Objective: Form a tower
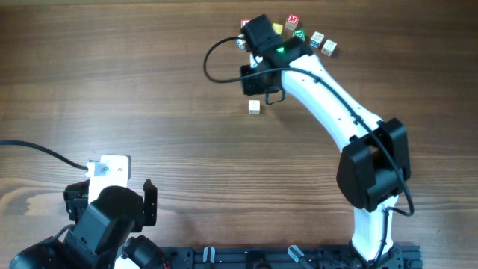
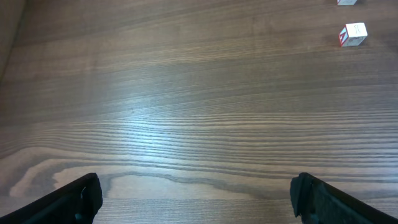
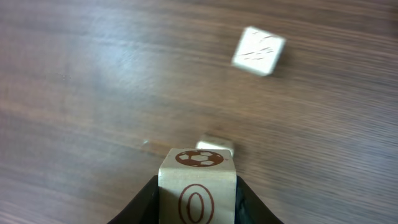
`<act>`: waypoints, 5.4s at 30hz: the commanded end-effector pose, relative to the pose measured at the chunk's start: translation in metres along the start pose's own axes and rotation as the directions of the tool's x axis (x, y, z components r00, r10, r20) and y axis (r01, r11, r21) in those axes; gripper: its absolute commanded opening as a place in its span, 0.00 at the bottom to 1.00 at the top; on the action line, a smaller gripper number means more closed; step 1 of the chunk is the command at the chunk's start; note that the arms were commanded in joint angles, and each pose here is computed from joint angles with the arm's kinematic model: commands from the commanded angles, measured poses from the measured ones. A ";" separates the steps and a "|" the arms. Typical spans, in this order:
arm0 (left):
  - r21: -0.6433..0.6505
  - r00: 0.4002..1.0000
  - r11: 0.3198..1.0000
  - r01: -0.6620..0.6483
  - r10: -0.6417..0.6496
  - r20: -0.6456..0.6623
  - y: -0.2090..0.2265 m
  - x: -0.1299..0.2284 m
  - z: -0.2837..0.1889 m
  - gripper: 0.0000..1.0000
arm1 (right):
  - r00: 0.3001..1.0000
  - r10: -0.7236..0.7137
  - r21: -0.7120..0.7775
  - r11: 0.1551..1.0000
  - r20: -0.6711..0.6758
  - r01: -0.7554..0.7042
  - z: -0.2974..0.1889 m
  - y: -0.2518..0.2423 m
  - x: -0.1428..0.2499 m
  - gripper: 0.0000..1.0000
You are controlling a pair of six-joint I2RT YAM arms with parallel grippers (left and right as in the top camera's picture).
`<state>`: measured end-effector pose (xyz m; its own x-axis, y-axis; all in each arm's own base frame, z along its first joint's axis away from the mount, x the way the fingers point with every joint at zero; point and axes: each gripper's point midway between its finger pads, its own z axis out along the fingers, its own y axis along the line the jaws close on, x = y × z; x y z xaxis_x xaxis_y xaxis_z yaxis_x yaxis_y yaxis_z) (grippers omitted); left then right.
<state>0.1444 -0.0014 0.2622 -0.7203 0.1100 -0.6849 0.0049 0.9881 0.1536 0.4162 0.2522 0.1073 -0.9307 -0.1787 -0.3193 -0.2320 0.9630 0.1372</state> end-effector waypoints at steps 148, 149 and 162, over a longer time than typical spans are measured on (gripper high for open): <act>0.003 1.000 1.000 0.014 -0.014 0.002 0.000 0.000 0.000 1.00 | 0.997 -0.077 0.120 0.990 -0.001 0.077 0.047 0.034 0.082 0.89; 0.003 1.000 1.000 0.015 -0.015 0.002 0.000 0.000 0.000 1.00 | 0.997 -0.078 0.122 0.989 -0.006 0.078 0.049 0.033 0.083 0.89; 0.003 1.000 1.000 0.014 -0.014 0.002 0.000 0.000 0.000 1.00 | 0.992 -0.095 0.098 0.990 -0.082 0.103 0.081 0.036 0.100 0.36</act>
<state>0.1444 -0.0014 0.2622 -0.7203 0.1100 -0.6849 0.0049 0.9881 0.1536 0.3385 0.2846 0.0082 -0.9220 -0.2867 -0.2601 -0.2986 0.9544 0.0063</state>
